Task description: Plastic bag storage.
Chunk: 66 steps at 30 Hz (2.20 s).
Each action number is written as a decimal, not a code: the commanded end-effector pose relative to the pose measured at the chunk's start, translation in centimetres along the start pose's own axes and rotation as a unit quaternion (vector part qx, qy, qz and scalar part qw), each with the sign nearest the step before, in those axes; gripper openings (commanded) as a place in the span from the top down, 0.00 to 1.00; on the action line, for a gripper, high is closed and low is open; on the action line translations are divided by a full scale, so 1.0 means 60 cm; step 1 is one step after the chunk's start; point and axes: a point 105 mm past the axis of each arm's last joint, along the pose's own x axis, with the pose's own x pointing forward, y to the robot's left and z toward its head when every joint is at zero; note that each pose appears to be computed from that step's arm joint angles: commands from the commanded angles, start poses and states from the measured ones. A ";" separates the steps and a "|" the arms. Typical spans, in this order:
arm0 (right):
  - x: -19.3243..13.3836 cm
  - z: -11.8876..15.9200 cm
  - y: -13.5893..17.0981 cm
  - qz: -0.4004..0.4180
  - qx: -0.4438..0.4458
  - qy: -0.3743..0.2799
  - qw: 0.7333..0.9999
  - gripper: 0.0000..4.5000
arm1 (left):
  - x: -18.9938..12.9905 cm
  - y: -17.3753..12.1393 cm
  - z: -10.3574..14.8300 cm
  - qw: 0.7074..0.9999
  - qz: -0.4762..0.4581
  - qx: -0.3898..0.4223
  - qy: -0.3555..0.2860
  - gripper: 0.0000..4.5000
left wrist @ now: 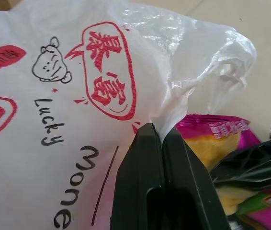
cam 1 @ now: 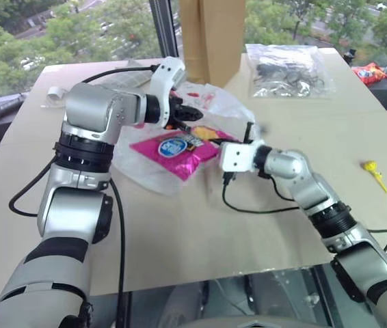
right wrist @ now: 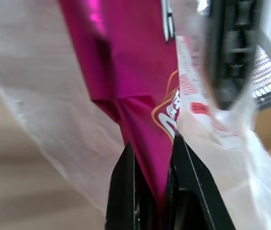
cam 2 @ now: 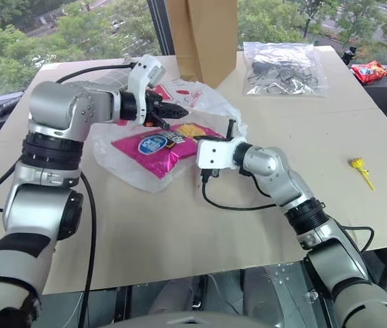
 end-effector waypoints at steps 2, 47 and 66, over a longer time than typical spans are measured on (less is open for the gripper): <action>-0.012 -0.020 -0.053 -0.044 -0.031 0.033 0.998 0.99 | -0.025 -0.009 0.017 1.000 -0.007 0.014 -0.020 1.00; 0.124 -0.014 -0.044 -0.032 -0.184 0.060 0.981 0.99 | -0.003 -0.135 -0.017 0.987 -0.158 -0.024 -0.018 1.00; -0.041 0.041 -0.081 -0.049 0.060 0.030 0.997 0.01 | 0.018 -0.022 0.015 0.974 0.000 -0.121 -0.191 1.00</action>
